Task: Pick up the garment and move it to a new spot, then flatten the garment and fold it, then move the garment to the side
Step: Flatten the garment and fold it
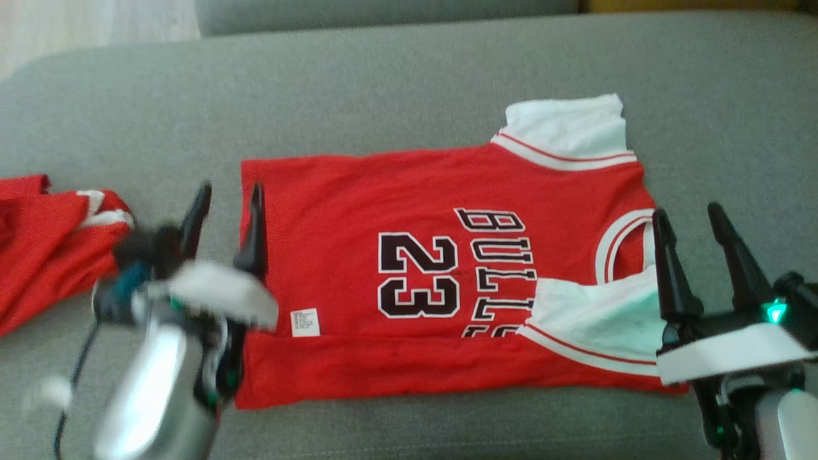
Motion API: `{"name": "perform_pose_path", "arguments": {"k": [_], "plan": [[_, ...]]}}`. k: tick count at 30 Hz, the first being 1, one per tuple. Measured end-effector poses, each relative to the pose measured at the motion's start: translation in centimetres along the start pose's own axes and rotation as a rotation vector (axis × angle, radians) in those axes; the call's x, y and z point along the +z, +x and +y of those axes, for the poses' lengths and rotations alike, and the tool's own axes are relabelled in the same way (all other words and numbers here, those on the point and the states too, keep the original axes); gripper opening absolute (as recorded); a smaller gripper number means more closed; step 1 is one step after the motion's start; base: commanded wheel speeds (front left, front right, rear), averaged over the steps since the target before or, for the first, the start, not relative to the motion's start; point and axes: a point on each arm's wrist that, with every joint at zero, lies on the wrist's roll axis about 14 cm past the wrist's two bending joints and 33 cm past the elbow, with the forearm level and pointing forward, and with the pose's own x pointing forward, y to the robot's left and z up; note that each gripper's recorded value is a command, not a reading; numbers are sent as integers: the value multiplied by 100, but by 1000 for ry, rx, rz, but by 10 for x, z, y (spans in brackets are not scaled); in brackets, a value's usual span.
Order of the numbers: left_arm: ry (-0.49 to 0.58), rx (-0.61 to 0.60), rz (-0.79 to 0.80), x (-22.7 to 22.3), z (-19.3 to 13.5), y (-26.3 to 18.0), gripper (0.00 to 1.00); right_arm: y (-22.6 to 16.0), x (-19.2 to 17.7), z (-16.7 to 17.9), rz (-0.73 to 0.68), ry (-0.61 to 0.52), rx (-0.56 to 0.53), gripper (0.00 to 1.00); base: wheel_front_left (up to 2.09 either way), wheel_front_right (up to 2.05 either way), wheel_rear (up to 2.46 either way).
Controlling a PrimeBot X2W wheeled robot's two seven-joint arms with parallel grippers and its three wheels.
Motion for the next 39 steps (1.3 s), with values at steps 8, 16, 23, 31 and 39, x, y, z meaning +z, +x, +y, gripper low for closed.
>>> {"name": "perform_pose_path", "arguments": {"k": [8, 16, 23, 31, 39], "plan": [[-32, -3, 176, -43, 12, 71, 100, 27, -13, -6, 30, 3, -5, 100, 0, 0, 0], [-55, 79, 406, -104, 34, 96, 100, 38, -34, -21, 78, 11, -39, 100, 0, 0, 0], [-75, 60, 475, -119, 31, 97, 0, 38, -39, -27, 89, 14, -58, 100, 0, 0, 0], [-73, 51, 451, -117, 28, 97, 0, 57, -30, -45, 66, 22, -91, 100, 0, 0, 0], [-78, 30, 426, -113, 21, 108, 0, 126, -26, -70, 110, 33, -89, 100, 0, 0, 0]]}}
